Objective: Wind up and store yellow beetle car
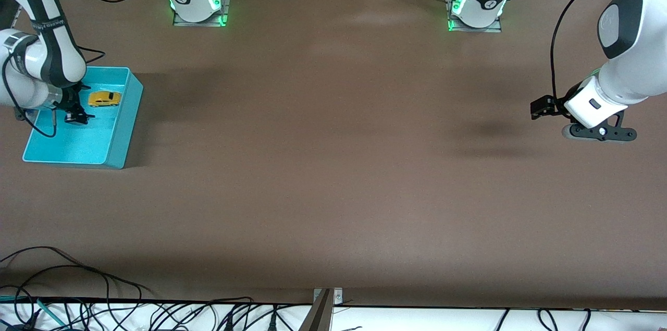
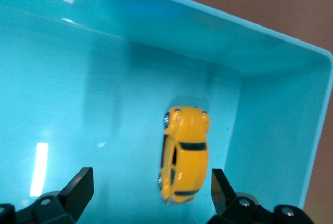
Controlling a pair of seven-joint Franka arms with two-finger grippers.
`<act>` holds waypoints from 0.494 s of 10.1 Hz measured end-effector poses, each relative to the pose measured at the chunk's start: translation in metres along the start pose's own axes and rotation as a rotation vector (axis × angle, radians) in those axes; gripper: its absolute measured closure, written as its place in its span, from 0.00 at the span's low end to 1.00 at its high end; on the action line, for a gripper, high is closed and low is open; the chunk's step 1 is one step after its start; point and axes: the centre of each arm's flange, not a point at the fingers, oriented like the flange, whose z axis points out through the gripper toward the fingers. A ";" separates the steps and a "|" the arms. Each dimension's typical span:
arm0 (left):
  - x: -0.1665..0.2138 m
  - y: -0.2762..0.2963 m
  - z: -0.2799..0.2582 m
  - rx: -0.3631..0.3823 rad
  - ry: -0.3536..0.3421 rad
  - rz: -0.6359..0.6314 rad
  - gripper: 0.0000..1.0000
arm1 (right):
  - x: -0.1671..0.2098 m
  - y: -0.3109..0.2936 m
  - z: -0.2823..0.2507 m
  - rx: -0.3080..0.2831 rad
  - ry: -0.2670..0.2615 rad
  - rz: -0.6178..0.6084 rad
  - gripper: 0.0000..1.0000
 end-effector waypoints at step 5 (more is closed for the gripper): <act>0.000 0.000 0.000 0.000 0.000 0.000 0.00 | -0.058 -0.037 -0.083 0.140 0.062 -0.046 0.00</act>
